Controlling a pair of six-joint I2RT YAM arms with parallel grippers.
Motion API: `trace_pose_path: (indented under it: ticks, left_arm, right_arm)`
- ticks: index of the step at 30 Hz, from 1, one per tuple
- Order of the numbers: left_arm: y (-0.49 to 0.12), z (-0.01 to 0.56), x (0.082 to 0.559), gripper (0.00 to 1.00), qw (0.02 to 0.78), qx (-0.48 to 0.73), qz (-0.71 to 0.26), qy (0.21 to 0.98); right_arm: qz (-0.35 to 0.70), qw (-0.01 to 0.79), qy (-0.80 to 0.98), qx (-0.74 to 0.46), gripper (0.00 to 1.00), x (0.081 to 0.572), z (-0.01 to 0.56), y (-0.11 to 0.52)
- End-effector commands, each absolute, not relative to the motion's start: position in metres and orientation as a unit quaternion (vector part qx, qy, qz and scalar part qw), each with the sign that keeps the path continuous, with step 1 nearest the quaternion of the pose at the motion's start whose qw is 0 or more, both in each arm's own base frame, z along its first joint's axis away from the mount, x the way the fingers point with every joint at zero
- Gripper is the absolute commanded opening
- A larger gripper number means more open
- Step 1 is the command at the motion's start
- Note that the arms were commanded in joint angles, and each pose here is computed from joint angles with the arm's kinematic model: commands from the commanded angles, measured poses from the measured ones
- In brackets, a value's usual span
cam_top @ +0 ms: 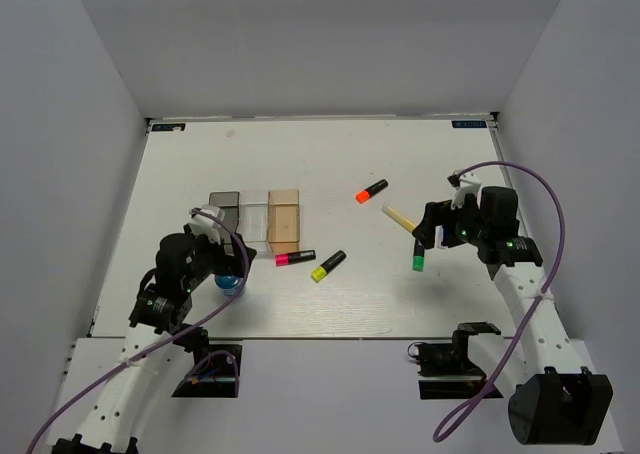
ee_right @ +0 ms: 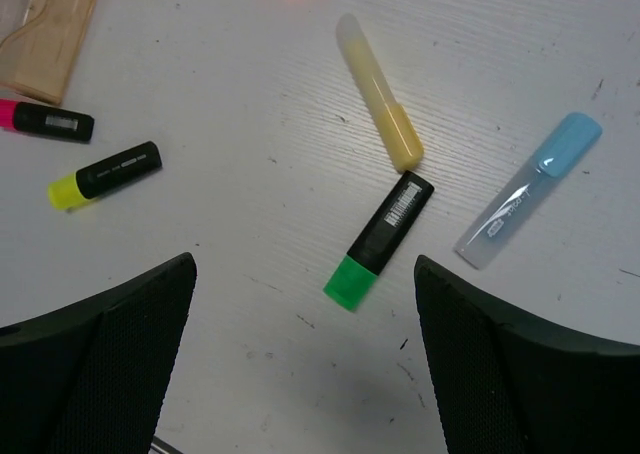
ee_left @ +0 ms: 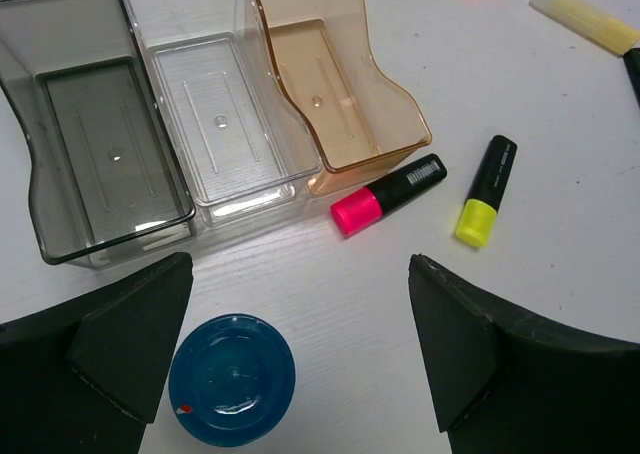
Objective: Sort the stationery into containers
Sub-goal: Pick up the stationery from the center of the board.
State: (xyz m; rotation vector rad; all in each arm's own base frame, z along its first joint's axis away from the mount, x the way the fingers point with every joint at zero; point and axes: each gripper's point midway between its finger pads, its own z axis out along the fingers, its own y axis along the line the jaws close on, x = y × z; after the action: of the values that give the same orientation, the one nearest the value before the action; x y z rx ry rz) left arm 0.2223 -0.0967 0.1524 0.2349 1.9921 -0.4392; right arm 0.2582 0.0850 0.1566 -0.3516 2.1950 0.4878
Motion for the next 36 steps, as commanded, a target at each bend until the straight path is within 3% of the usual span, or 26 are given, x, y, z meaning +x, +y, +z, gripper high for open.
trace_pose_path:
  ticks: [1, 9, 11, 12, 13, 14, 19, 21, 22, 23, 24, 25, 26, 27, 28, 36]
  left_arm:
    - [-0.103, 0.156, 0.221, 1.0, 0.521, 0.113, -0.199, 0.823]
    - [-0.104, 0.152, 0.222, 1.0, 0.514, 0.112, -0.2, 0.827]
    - [-0.106, 0.148, 0.221, 0.78, 0.505, 0.115, -0.205, 0.83]
    - [-0.108, 0.146, 0.221, 0.56, 0.498, 0.113, -0.209, 0.834]
    - [-0.108, 0.14, 0.221, 0.05, 0.485, 0.11, -0.205, 0.843]
    - [-0.106, 0.134, 0.217, 0.0, 0.463, 0.086, -0.206, 0.858]
    - [-0.092, 0.123, 0.213, 0.01, 0.39, -0.021, -0.178, 0.903]
    - [-0.08, 0.116, 0.21, 0.1, 0.372, -0.078, -0.145, 0.914]
    - [-0.081, 0.122, 0.209, 0.32, 0.37, -0.077, -0.145, 0.915]
    - [-0.083, 0.121, 0.205, 0.47, 0.359, -0.068, -0.143, 0.92]
    - [-0.083, 0.124, 0.204, 0.62, 0.36, -0.053, -0.14, 0.921]
    - [-0.082, 0.122, 0.198, 0.73, 0.347, -0.042, -0.131, 0.928]
    - [-0.084, 0.139, 0.199, 0.88, 0.357, -0.025, -0.134, 0.924]
    - [-0.075, 0.133, 0.188, 0.92, 0.331, -0.011, -0.104, 0.938]
    - [-0.071, 0.142, 0.192, 0.95, 0.333, -0.009, -0.089, 0.939]
    - [-0.055, 0.119, 0.174, 0.98, 0.23, 0.021, 0.0, 0.973]
  right_arm:
    - [0.222, 0.448, 0.852, -0.154, 0.91, 0.261, 0.173, 0.096]
    - [0.219, 0.436, 0.846, -0.216, 0.91, 0.249, 0.168, 0.099]
    - [0.194, 0.435, 0.852, -0.218, 0.91, 0.251, 0.166, 0.091]
    - [0.183, 0.428, 0.858, -0.217, 0.91, 0.251, 0.162, 0.087]
    - [0.166, 0.423, 0.862, -0.226, 0.91, 0.251, 0.158, 0.082]
    - [0.141, 0.414, 0.872, -0.218, 0.91, 0.252, 0.156, 0.072]
    - [0.134, 0.402, 0.87, -0.252, 0.91, 0.249, 0.153, 0.071]
    - [0.15, 0.401, 0.864, -0.265, 0.89, 0.246, 0.151, 0.079]
    - [0.164, 0.4, 0.863, -0.26, 0.24, 0.246, 0.151, 0.083]
    - [0.169, 0.398, 0.864, -0.259, 0.0, 0.245, 0.152, 0.085]
    - [0.173, 0.394, 0.865, -0.256, 0.0, 0.245, 0.151, 0.087]
    - [0.174, 0.395, 0.866, -0.251, 0.08, 0.246, 0.152, 0.087]
    - [0.175, 0.391, 0.869, -0.249, 0.36, 0.244, 0.152, 0.087]
    - [0.174, 0.393, 0.868, -0.249, 0.67, 0.244, 0.154, 0.087]
    - [0.177, 0.389, 0.868, -0.252, 0.9, 0.243, 0.153, 0.089]
    - [0.177, 0.378, 0.871, -0.261, 0.9, 0.24, 0.15, 0.091]
